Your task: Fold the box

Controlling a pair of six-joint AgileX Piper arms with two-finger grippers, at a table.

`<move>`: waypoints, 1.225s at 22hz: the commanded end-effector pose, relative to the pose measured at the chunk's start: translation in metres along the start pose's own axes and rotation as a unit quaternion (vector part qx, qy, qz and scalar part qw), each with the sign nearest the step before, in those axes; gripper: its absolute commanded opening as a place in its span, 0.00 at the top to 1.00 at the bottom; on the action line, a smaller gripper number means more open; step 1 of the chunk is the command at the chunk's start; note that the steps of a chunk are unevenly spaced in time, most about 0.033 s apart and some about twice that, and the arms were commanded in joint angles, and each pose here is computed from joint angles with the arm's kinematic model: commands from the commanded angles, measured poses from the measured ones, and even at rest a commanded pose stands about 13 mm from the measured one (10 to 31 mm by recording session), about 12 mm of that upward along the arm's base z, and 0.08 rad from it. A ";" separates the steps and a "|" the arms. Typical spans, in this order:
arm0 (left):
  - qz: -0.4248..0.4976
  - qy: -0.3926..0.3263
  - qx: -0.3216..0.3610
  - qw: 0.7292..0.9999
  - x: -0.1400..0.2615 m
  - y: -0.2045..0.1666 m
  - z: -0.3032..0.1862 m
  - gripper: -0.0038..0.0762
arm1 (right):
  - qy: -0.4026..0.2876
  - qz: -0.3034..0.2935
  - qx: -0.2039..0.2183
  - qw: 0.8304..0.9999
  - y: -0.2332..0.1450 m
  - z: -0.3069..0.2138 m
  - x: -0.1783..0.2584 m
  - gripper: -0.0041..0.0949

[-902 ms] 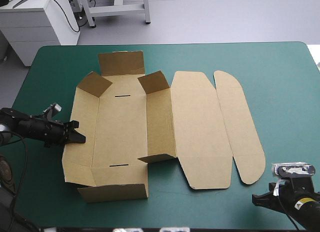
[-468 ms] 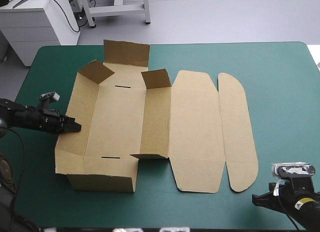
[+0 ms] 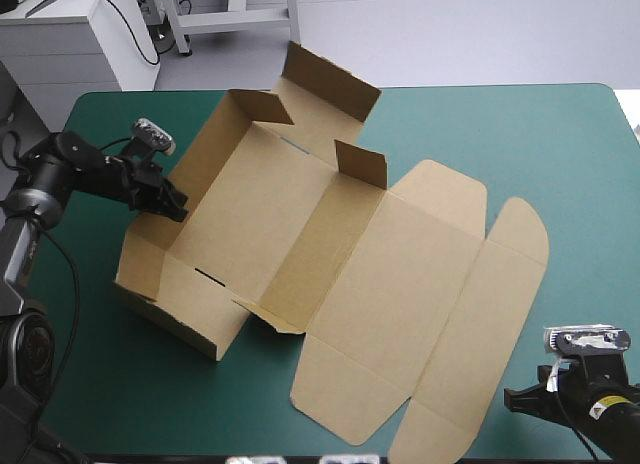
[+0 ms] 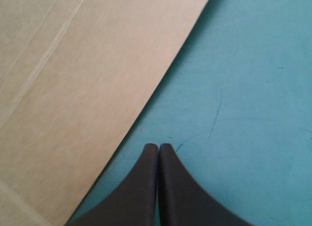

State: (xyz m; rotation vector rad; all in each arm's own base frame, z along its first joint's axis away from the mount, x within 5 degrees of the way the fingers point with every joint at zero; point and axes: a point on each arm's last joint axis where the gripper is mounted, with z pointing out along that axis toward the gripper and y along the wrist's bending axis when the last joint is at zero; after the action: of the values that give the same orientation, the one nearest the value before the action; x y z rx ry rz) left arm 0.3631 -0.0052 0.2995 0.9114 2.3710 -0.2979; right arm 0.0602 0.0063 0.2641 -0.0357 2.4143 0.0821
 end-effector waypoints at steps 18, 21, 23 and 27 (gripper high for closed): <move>0.510 -0.226 -0.240 0.794 -0.152 -0.191 0.001 0.96 | -0.030 -0.001 0.000 1.000 0.000 -0.004 -0.009 0.98; 0.529 -0.238 -0.228 0.782 -0.154 -0.218 0.002 0.96 | -0.030 -0.001 0.000 1.000 0.000 -0.004 -0.009 0.98; 0.510 -0.238 -0.223 0.796 -0.154 -0.229 0.005 0.96 | -0.030 -0.001 0.000 1.000 0.000 -0.004 -0.009 0.98; 0.512 -0.146 -0.288 0.796 -0.147 -0.245 0.022 0.96 | -0.030 -0.001 0.000 1.000 0.000 -0.004 -0.009 0.98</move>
State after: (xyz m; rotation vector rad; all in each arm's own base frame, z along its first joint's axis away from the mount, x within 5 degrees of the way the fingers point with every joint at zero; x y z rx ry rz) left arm 0.3060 -0.2745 0.3396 1.6187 1.2941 0.5153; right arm 0.0602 0.0063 0.2641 -0.0357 2.4143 0.0821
